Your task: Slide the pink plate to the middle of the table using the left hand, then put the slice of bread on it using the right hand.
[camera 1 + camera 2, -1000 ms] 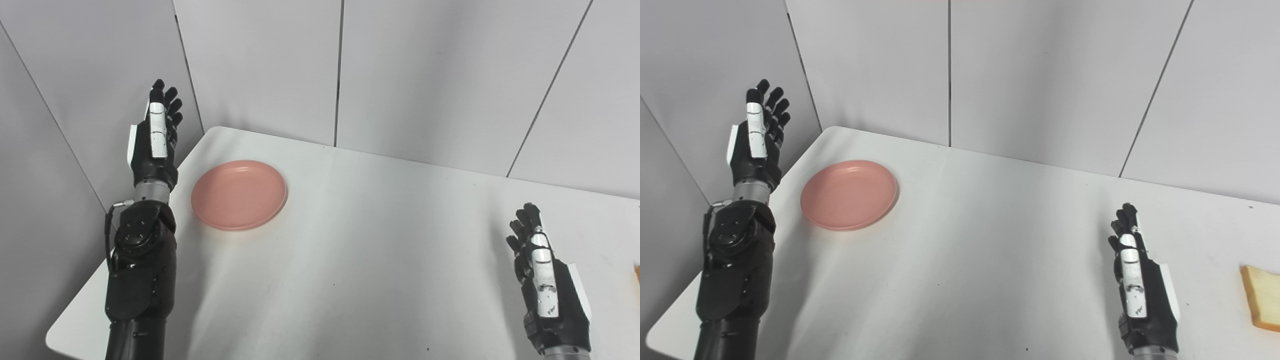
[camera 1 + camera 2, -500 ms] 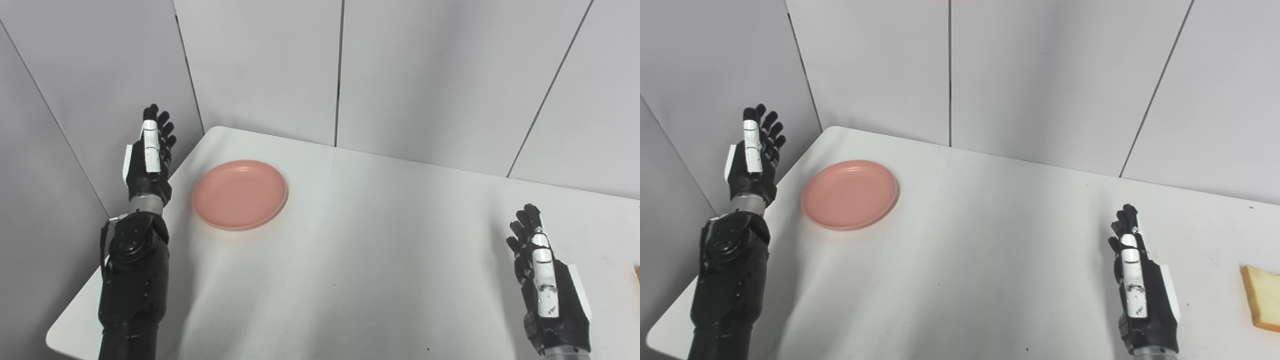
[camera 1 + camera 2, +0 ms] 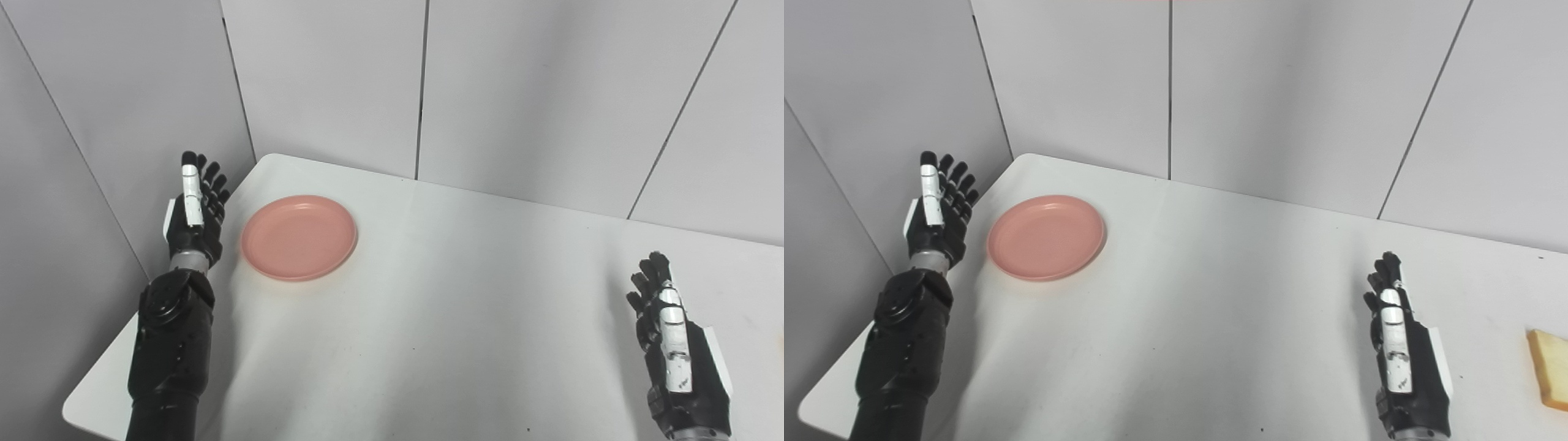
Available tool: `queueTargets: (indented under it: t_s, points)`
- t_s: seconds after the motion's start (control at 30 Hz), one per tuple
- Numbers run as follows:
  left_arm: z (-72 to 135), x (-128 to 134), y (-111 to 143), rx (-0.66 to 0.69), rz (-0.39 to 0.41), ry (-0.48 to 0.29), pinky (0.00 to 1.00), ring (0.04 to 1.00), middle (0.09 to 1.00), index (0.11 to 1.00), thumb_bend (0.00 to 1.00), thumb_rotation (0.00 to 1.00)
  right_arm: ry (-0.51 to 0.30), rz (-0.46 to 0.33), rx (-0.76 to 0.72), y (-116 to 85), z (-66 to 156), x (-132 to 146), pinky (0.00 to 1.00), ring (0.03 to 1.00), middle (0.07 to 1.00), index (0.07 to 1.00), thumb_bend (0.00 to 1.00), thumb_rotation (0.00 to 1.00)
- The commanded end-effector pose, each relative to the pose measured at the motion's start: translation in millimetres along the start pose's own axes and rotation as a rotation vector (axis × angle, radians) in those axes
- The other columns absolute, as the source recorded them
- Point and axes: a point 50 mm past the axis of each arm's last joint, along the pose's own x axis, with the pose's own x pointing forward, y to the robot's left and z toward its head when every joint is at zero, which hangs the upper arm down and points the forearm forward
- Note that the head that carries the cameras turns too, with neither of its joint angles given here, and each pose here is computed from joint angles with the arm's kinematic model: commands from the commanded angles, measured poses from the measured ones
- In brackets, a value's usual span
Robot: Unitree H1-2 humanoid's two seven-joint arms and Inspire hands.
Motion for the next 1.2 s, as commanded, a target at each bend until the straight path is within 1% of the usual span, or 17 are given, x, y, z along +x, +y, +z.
queueTargets:
  t_s: [0.0, 0.13, 0.27, 0.43, 0.53, 0.6, 0.7, 0.77, 0.83, 0.93, 1.17]
  points:
    - [29.8, 15.5, 1.2, -0.008, -0.026, -0.083, 1.0, 0.985, 0.985, 0.988, 0.88, 0.93, -0.057, 0.007, 0.002, 4.7, 17.1, 4.4, 1.0, 1.0, 1.0, 1.0, 0.15, 1.0]
    - [19.9, 18.0, 4.2, -0.034, -0.024, -0.051, 1.0, 0.989, 0.987, 0.991, 0.88, 0.92, -0.056, 0.009, -0.017, 4.7, 17.3, 4.4, 1.0, 1.0, 1.0, 1.0, 0.14, 1.0]
    - [9.8, 20.4, 7.0, -0.029, -0.027, -0.025, 1.0, 0.999, 1.0, 0.999, 0.88, 0.93, -0.062, 0.007, -0.016, 4.6, 17.5, 4.2, 1.0, 1.0, 1.0, 1.0, 0.14, 1.0]
    - [1.5, 24.5, 9.3, -0.047, -0.018, -0.005, 1.0, 0.998, 0.994, 0.989, 0.88, 0.91, -0.058, 0.009, -0.004, 4.5, 17.8, 4.4, 1.0, 1.0, 1.0, 1.0, 0.15, 1.0]
    - [-3.2, 24.7, 10.7, -0.031, -0.032, 0.012, 1.0, 1.0, 1.0, 0.997, 0.89, 0.94, -0.057, 0.007, -0.014, 3.9, 17.8, 4.5, 1.0, 1.0, 1.0, 1.0, 0.15, 1.0]
    - [-5.2, 24.2, 10.2, -0.028, -0.037, 0.018, 1.0, 1.0, 1.0, 1.0, 0.89, 0.94, -0.058, 0.006, -0.012, 4.1, 18.5, 4.4, 1.0, 1.0, 1.0, 1.0, 0.14, 1.0]
    - [-9.0, 23.6, 7.4, -0.03, -0.036, 0.019, 1.0, 0.998, 1.0, 1.0, 0.86, 0.95, -0.063, 0.007, -0.008, 4.5, 19.7, 4.2, 1.0, 1.0, 1.0, 1.0, 0.14, 1.0]
    - [-12.6, 22.0, 2.8, -0.026, -0.04, 0.019, 1.0, 0.99, 0.988, 0.987, 0.85, 0.95, -0.064, 0.006, -0.009, 4.3, 19.7, 4.3, 1.0, 1.0, 1.0, 1.0, 0.15, 1.0]
    - [-15.9, 20.2, -2.2, -0.022, -0.061, 0.026, 1.0, 0.99, 0.988, 0.986, 0.85, 0.95, -0.064, 0.001, -0.006, 4.3, 19.4, 4.4, 1.0, 1.0, 1.0, 1.0, 0.16, 1.0]
    - [-23.4, 16.2, -13.3, 0.0, -0.093, 0.053, 0.99, 0.982, 0.978, 0.975, 0.86, 0.95, -0.065, 0.001, -0.009, 4.5, 20.2, 4.0, 1.0, 1.0, 1.0, 1.0, 0.16, 1.0]
    - [-36.6, 7.1, -37.9, 0.02, -0.179, 0.094, 1.0, 0.998, 0.993, 0.996, 0.86, 0.96, -0.06, -0.001, 0.002, 5.6, 22.1, 3.1, 1.0, 1.0, 1.0, 1.0, 0.17, 1.0]
